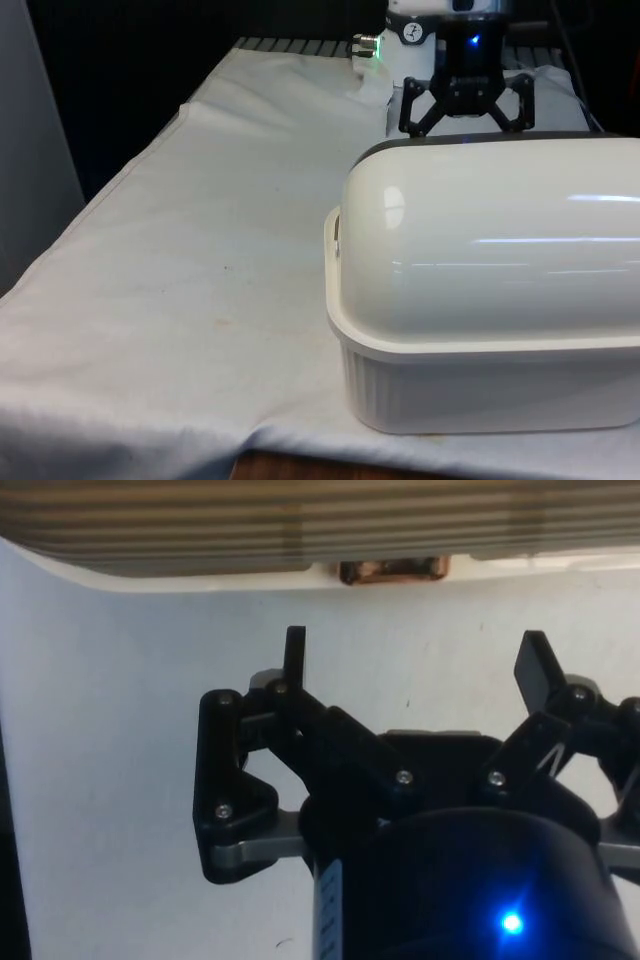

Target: Open the lid, then close it.

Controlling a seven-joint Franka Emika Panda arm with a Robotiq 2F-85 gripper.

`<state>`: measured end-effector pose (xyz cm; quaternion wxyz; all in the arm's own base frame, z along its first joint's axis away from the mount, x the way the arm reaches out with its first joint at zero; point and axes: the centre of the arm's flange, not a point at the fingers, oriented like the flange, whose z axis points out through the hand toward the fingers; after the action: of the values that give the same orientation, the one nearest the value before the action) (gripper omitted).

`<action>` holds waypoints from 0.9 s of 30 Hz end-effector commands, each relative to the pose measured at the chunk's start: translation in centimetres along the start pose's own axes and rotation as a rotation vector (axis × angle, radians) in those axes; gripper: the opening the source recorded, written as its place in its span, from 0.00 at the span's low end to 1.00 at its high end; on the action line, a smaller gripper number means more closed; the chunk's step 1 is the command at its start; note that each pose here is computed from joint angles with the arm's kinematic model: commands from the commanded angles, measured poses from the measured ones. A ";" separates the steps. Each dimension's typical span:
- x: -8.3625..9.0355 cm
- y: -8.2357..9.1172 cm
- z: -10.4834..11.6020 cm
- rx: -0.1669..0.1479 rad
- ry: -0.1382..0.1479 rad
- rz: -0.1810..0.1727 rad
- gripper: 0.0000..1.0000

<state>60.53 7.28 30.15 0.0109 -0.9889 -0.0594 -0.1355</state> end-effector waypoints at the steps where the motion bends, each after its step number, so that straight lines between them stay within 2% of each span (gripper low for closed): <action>1: 0.0 0.1 0.1 0.007 0.010 -0.006 1.00; 4: 0.1 0.4 0.2 0.004 0.015 -0.012 1.00; 5: 0.0 0.5 0.0 -0.004 0.005 -0.008 1.00; 7: 0.2 0.6 0.2 0.003 0.023 -0.021 1.00; 13: 0.2 0.9 0.4 0.001 0.040 -0.045 1.00; 14: 0.2 1.0 0.4 0.001 0.041 -0.048 1.00; 15: 0.2 1.2 0.4 -0.013 0.030 -0.044 0.98; 16: 0.2 1.1 0.4 0.001 0.042 -0.051 0.98; 20: 0.3 1.2 0.5 0.002 0.045 -0.059 0.80; 22: 0.3 1.2 0.4 0.003 0.047 -0.064 0.62; 25: 0.3 1.3 0.5 0.003 0.048 -0.065 0.48; 26: 0.2 1.5 0.5 -0.011 0.037 -0.064 0.43; 27: 0.3 1.3 0.5 0.003 0.049 -0.065 0.43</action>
<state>61.06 5.79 29.77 0.0021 -0.9838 -0.0900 -0.1550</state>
